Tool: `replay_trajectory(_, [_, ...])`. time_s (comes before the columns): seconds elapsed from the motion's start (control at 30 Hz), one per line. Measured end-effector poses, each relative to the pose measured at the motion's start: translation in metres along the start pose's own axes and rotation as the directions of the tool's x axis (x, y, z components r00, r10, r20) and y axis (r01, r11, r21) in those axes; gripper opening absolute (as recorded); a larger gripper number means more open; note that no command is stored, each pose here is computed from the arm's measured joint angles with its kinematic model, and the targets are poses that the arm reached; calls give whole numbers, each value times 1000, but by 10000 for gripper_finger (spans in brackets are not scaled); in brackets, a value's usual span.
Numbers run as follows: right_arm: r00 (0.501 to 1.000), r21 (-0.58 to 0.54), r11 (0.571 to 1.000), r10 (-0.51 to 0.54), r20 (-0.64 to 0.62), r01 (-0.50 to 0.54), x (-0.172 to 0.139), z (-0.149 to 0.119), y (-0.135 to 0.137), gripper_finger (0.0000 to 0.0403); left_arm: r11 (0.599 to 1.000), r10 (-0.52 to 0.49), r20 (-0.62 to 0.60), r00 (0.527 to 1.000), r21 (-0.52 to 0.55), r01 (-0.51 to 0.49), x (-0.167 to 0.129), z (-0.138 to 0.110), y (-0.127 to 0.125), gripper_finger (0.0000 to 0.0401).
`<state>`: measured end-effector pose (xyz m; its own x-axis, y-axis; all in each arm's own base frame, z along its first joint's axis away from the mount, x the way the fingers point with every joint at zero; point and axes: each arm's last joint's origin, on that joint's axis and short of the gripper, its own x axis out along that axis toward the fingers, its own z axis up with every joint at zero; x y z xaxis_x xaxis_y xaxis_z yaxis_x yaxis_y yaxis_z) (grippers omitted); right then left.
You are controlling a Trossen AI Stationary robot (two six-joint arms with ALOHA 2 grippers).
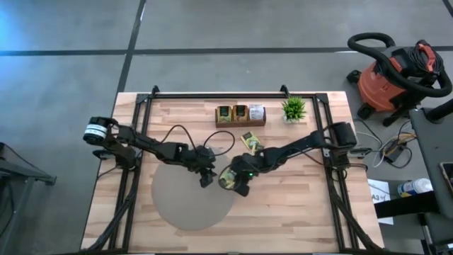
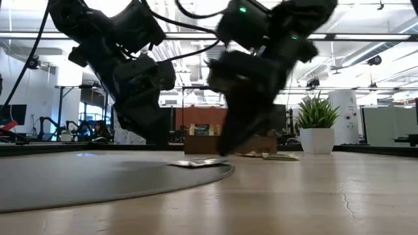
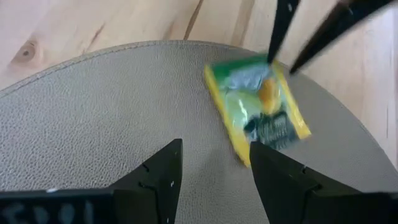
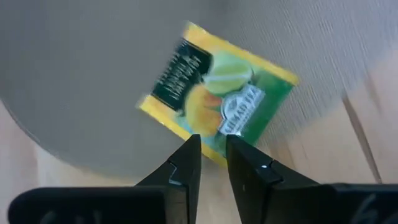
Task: Pick & Place Tea
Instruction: Put the yellow tea sachet into the left compartment of the wooden organizer
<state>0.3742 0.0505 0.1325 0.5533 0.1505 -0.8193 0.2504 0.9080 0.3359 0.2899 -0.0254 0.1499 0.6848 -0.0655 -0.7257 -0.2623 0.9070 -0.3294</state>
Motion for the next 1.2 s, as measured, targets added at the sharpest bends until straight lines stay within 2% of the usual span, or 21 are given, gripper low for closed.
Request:
replay_trajectory(0.13, [1000, -34, 999, 22, -23, -23, 17, 14, 4, 70, 1000, 0, -2, 1000, -7, 0, 0, -1, 0, 183])
replay_trajectory(0.27, [992, -11, 994, 109, -67, -110, 26, 22, 0, 70, 998, -28, -52, 998, -64, 25, 0, -5, 1, 183])
replay_trajectory(0.4, [991, -4, 994, 112, -66, -113, 28, 23, -1, 68, 990, -30, -85, 996, -139, 18, 0, -8, 1, 183])
replay_trajectory(0.63, [993, 10, 995, 96, -61, -96, 28, 22, -2, 66, 975, -116, -152, 982, -204, 83, -1, -14, -7, 183])
replay_trajectory(0.73, [995, 14, 996, 90, -54, -89, 29, 22, -2, 63, 965, -126, -164, 978, -247, 83, 0, -17, -11, 183])
replay_trajectory(1.07, [996, 18, 997, 82, -26, -81, 29, 24, -2, 59, 935, -79, -108, 991, -353, 36, 12, -17, -10, 183])
replay_trajectory(1.2, [996, 34, 996, 83, -25, -82, 30, 24, -2, 59, 928, -98, -77, 992, -368, 63, 16, -15, -11, 183])
